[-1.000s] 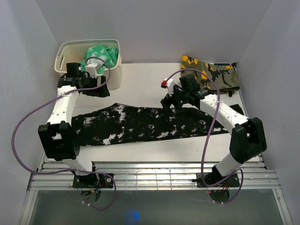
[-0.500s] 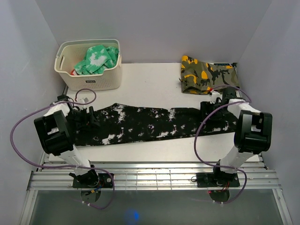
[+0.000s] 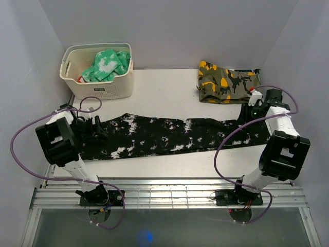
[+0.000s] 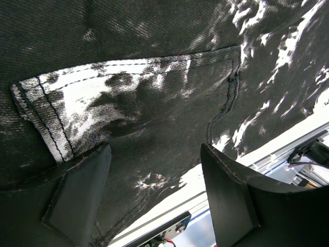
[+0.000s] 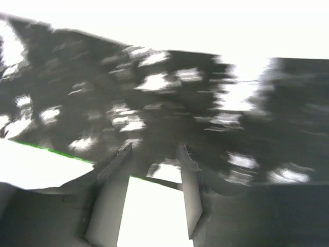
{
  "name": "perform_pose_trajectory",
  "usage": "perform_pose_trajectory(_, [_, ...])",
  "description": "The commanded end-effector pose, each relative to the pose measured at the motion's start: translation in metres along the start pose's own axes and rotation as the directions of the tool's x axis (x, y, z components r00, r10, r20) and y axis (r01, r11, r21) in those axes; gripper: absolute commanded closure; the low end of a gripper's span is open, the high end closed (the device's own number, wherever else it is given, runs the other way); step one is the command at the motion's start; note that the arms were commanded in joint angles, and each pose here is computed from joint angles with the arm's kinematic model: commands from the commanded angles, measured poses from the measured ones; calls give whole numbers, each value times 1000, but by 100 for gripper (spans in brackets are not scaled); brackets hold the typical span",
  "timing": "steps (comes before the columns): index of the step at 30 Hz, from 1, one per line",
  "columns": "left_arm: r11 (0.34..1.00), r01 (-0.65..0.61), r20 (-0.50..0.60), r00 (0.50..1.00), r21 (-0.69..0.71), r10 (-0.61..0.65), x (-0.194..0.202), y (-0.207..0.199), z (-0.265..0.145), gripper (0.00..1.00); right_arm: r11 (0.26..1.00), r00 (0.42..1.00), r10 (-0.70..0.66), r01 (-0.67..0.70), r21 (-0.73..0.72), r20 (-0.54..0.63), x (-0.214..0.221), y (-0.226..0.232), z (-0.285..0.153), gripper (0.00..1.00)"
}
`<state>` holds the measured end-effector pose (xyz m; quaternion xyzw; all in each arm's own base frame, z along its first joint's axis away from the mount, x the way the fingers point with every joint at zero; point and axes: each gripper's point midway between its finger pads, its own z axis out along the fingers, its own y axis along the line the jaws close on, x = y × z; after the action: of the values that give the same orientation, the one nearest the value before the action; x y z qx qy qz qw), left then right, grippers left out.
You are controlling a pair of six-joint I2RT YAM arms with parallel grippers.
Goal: Fold and stack the trousers
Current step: Fold the trousers
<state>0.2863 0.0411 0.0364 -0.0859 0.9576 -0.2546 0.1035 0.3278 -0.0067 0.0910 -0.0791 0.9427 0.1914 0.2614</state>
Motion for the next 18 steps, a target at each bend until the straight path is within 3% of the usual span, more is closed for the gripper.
perform_pose_trajectory(1, [972,-89,18,995,-219,96,-14,58,4,17,978,1000,-3,0,207,15,-10,-53,-35,61])
perform_pose_trajectory(3, [971,-91,18,995,-222,98,-14,58,3,17,953,1000,16,-8,304,-25,8,-86,-48,65])
perform_pose_trajectory(9, [969,-99,20,994,-225,106,-14,59,3,18,904,988,127,-78,420,-88,55,-149,-67,62])
perform_pose_trajectory(18, [969,-92,14,995,-230,98,-12,62,6,18,874,983,132,-56,482,-127,78,-184,-60,59])
